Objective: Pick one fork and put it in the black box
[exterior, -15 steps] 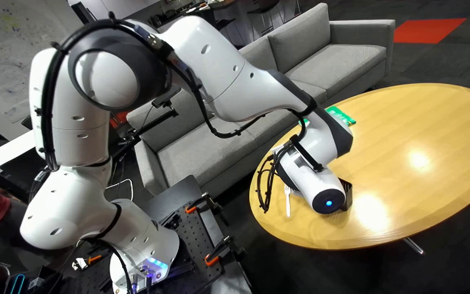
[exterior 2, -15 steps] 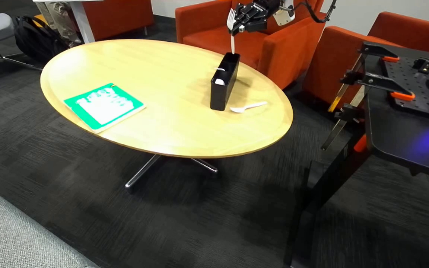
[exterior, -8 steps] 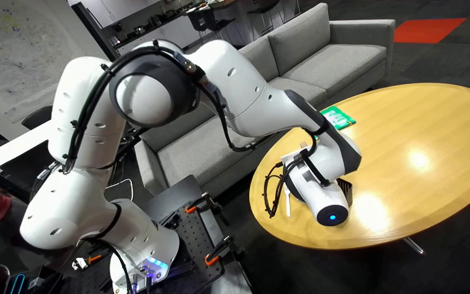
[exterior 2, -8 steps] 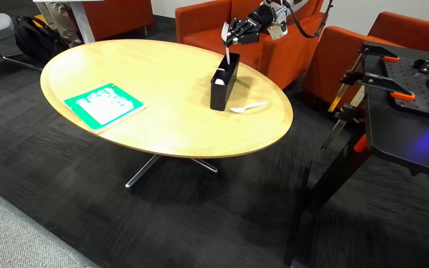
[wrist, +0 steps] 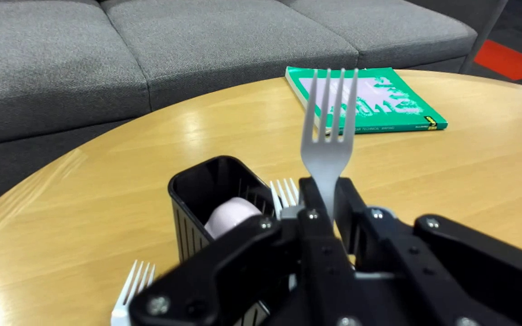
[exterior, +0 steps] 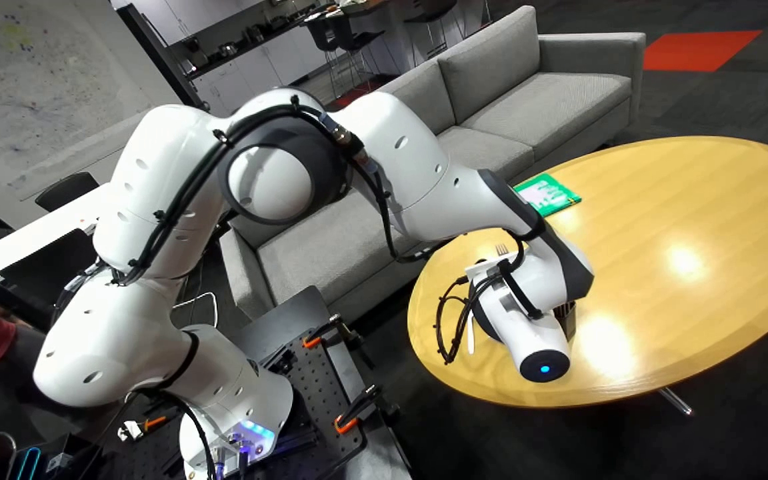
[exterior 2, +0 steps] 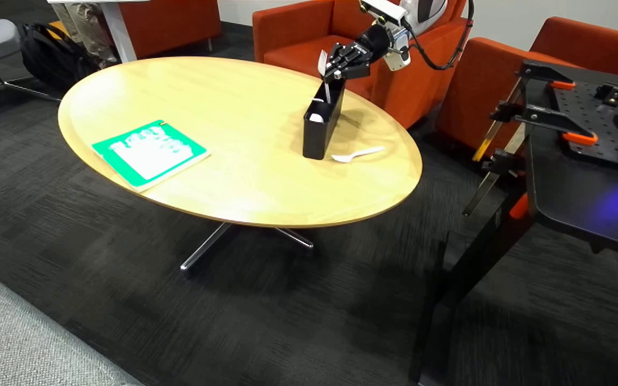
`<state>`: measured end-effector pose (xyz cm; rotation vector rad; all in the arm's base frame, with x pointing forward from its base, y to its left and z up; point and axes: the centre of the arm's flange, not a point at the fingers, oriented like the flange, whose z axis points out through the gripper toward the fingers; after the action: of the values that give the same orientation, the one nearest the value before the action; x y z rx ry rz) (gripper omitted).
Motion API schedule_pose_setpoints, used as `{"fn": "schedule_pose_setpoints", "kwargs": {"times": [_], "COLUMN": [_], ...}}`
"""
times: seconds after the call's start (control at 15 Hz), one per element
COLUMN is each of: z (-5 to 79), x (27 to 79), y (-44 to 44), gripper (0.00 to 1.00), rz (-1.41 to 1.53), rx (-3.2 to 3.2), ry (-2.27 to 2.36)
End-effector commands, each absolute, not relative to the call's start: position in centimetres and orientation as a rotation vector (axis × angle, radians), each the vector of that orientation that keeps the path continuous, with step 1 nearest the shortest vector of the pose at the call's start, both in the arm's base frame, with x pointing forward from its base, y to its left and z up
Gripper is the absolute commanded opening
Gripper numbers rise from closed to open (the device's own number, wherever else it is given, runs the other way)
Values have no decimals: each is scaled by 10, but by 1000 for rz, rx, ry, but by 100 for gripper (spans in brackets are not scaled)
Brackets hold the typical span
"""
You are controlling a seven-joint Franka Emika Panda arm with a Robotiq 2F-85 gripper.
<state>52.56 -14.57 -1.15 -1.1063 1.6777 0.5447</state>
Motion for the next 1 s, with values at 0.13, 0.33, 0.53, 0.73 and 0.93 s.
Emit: {"fn": "schedule_pose_setpoints", "kwargs": {"times": [0.13, 0.33, 0.53, 0.73, 0.93], "z": [-13, 0, 25, 61, 103], "x": [535, 533, 527, 520, 511], "y": [-144, -145, -148, -152, -151], "gripper": [60, 82, 100, 100, 100], "rz": [522, 497, 461, 421, 395], "rx": [-1117, -1136, -1169, -1220, -1307], "ry": [1693, 1681, 1654, 1611, 1596]}}
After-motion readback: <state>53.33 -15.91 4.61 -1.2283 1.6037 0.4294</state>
